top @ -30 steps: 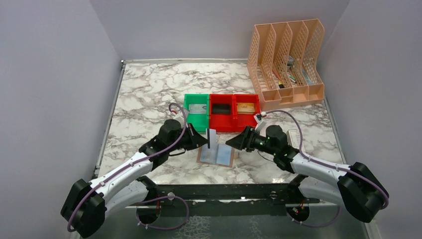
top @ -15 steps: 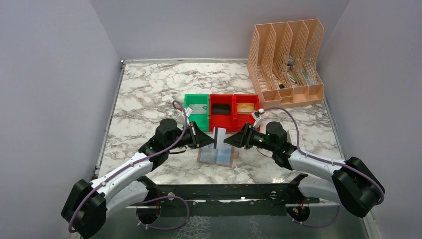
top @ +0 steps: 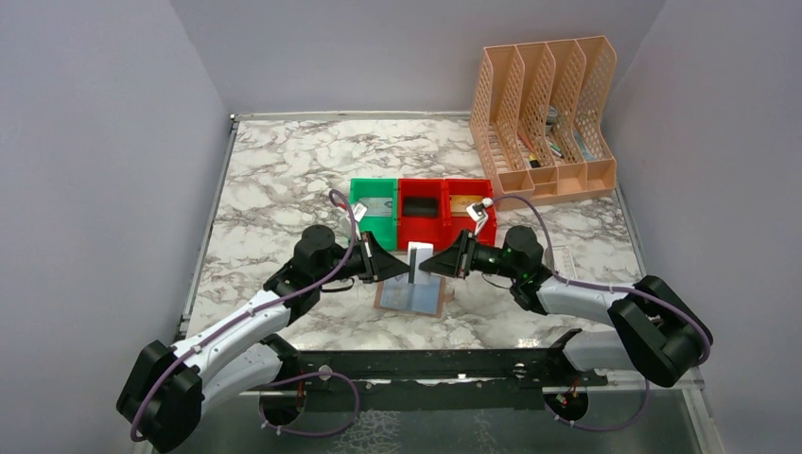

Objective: Take the credit cards out of the card holder

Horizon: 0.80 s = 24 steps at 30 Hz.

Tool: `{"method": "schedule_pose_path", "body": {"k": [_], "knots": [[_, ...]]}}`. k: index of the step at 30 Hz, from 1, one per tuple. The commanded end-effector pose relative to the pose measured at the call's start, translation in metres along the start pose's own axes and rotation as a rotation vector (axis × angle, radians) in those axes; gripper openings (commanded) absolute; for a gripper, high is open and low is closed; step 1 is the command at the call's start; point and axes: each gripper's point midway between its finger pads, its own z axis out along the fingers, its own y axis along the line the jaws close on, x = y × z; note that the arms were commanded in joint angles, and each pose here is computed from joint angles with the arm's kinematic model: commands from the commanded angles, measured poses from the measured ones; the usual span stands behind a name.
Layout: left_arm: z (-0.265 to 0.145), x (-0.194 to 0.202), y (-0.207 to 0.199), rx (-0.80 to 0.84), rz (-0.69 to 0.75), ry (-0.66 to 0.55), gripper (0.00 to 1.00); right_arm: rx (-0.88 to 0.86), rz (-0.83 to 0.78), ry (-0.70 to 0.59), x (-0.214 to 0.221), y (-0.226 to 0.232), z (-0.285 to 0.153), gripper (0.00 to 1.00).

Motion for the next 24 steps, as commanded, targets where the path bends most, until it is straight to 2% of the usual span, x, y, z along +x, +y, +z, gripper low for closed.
{"method": "schedule_pose_path", "body": {"k": [1, 3, 8, 13, 16, 20, 22, 24], "knots": [[-0.003, 0.003, -0.005, 0.04, 0.014, 0.007, 0.0, -0.123, -0.014, -0.008, -0.004, 0.022, -0.005, 0.17], [-0.003, 0.003, -0.005, 0.039, 0.013, 0.007, 0.0, -0.136, -0.013, -0.007, -0.005, 0.024, -0.006, 0.1], [-0.003, 0.003, -0.003, 0.033, 0.008, 0.001, 0.0, -0.163, -0.021, 0.003, -0.004, 0.03, -0.007, 0.02], [-0.002, 0.002, 0.003, 0.008, 0.0, -0.011, 0.0, -0.171, -0.027, -0.004, -0.006, 0.032, -0.008, 0.01], [-0.004, 0.0, 0.011, -0.042, 0.007, -0.02, 0.21, -0.152, -0.031, -0.014, -0.007, 0.029, -0.008, 0.01], [-0.011, -0.009, 0.02, -0.135, 0.048, -0.069, 0.62, -0.111, -0.046, -0.024, -0.009, 0.024, -0.007, 0.01], [-0.017, -0.014, 0.023, -0.179, 0.067, -0.092, 0.79, -0.081, -0.057, -0.029, -0.011, 0.02, -0.006, 0.01], [-0.022, -0.019, 0.028, -0.232, 0.084, -0.108, 0.87, -0.043, -0.068, -0.03, -0.013, 0.015, -0.006, 0.01]]}}
